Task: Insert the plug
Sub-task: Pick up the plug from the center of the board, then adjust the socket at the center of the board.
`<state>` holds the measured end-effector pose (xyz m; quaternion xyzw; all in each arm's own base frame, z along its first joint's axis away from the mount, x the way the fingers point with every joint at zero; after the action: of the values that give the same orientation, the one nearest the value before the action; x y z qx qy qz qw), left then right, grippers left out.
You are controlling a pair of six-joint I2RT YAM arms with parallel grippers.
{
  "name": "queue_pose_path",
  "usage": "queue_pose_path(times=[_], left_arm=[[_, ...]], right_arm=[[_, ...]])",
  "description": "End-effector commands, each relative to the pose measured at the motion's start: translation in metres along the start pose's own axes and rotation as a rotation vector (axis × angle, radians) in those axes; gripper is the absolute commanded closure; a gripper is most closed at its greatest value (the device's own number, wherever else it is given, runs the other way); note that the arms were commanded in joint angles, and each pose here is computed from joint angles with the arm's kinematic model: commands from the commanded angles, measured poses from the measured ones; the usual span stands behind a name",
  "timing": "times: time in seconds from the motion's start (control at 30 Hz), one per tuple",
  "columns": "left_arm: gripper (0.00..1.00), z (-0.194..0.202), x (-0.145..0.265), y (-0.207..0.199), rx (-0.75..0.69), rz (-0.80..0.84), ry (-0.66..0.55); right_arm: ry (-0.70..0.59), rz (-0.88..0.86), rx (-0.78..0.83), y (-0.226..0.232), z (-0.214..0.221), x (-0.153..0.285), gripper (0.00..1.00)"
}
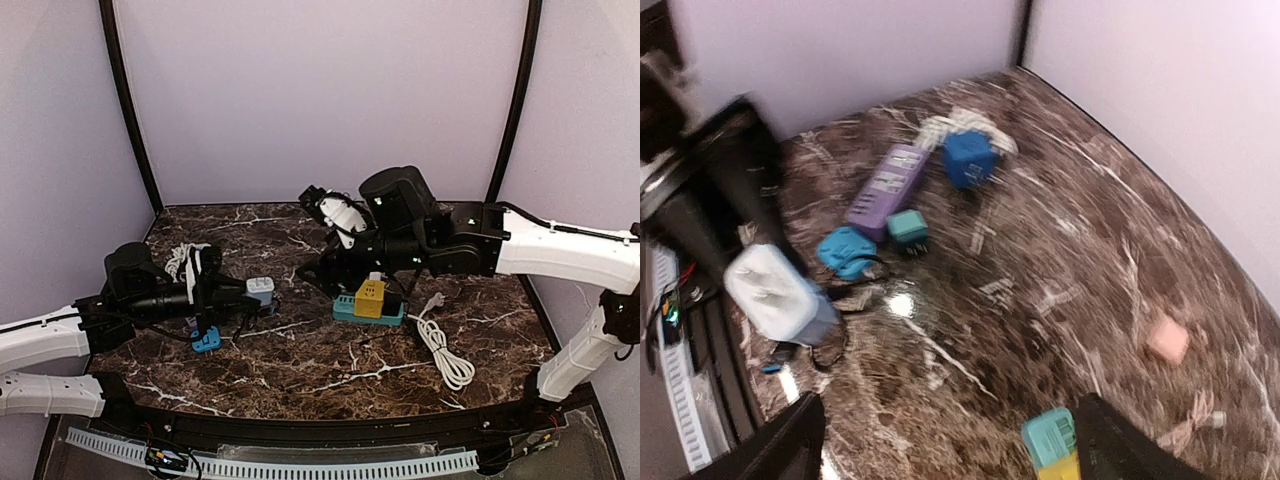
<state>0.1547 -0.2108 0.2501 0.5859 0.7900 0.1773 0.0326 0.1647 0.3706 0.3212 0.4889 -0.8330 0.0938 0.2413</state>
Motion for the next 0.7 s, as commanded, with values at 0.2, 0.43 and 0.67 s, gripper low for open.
queue_pose_path(times=[0.2,0.43,0.67], left_arm=[[0.99,0.015,0.01,0.018,0.054,-0.24,0.045],[0.99,0.016,0.012,0.017,0.058,-0.249,0.025],[0.99,0.017,0.012,0.015,0.06,-0.245,0.002]], right_arm=[[0.185,0.633,-0.702,-0.119,0.072,0.025,0.01],[0.198,0.652,-0.947,-0.123,0.091,-0.023,0.01],[0.352,0.853,-0.962,-0.132,0.129,-0.056,0.01]])
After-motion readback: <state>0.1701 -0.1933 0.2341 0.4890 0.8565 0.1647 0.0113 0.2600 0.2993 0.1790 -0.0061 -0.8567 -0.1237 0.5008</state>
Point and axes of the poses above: each gripper's point midway between its finger pads, its own x axis back along the fingers, its own y axis along the line the jaws close on, z = x × y, the point moved 7 cm from there along x, back along the fingers, and after that the axes turned 10 degrees about -x, right-handed, at the moved point
